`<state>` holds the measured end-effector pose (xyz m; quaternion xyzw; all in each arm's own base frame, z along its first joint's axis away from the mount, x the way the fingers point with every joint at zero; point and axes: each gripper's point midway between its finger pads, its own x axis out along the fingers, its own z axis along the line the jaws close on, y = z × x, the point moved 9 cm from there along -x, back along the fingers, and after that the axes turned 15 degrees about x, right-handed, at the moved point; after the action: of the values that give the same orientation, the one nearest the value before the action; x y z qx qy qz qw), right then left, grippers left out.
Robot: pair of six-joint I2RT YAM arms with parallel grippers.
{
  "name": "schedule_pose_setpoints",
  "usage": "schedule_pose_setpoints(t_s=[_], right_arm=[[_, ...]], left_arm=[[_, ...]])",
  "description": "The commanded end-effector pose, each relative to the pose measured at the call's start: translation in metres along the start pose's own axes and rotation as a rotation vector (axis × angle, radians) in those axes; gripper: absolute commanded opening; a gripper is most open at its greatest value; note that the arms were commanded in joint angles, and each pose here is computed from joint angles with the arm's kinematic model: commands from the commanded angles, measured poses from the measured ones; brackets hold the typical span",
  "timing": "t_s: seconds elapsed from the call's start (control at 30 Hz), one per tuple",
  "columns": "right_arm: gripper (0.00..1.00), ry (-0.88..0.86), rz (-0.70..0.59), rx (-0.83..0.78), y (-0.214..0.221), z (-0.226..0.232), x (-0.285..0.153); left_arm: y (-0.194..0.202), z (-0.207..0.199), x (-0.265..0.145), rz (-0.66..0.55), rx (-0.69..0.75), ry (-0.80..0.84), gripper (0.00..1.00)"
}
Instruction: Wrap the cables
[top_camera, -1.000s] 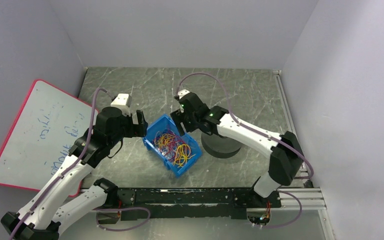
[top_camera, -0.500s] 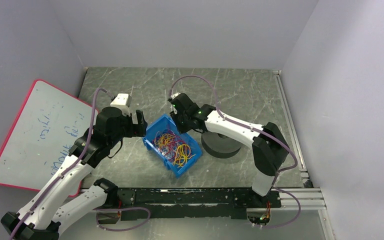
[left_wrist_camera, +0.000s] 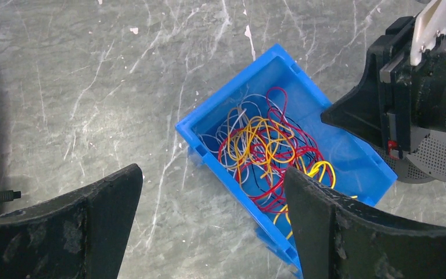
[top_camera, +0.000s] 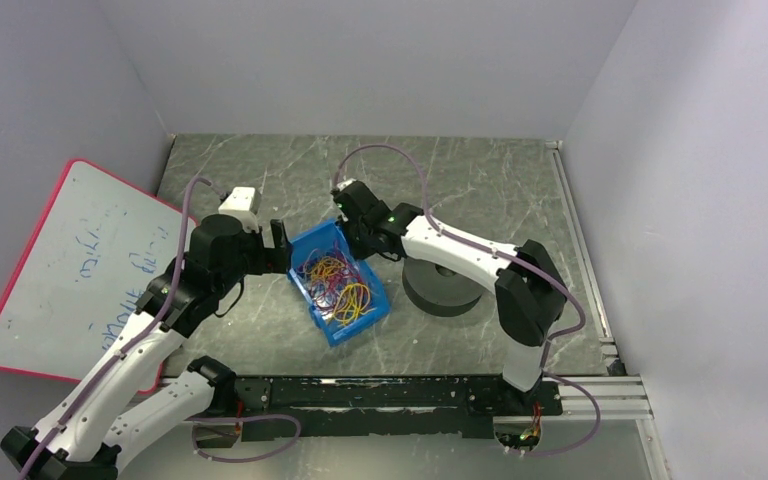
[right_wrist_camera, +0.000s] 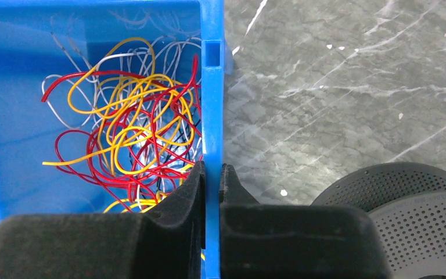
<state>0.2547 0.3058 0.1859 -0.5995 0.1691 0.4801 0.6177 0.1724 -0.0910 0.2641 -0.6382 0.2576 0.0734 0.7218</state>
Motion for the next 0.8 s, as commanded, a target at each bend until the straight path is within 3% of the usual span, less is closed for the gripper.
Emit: schedule_pose_setpoints(t_s=[0.0, 0.37, 0.77], right_arm=[[0.0, 0.059, -0.119, 0.071, -0.026, 0.005, -0.002], [0.0, 0.075, -0.261, 0.244, -0.079, -0.031, 0.001], [0.0, 0.126, -0.249, 0.336, -0.134, -0.099, 0.027]], left_arm=[[-0.004, 0.002, -0.003, -0.036, 0.002, -0.015, 0.96], [-0.004, 0.001, -0.003, -0.035, 0.005, -0.012, 0.96], [-0.004, 0.002, -0.003, -0.039, 0.008, -0.017, 0.96]])
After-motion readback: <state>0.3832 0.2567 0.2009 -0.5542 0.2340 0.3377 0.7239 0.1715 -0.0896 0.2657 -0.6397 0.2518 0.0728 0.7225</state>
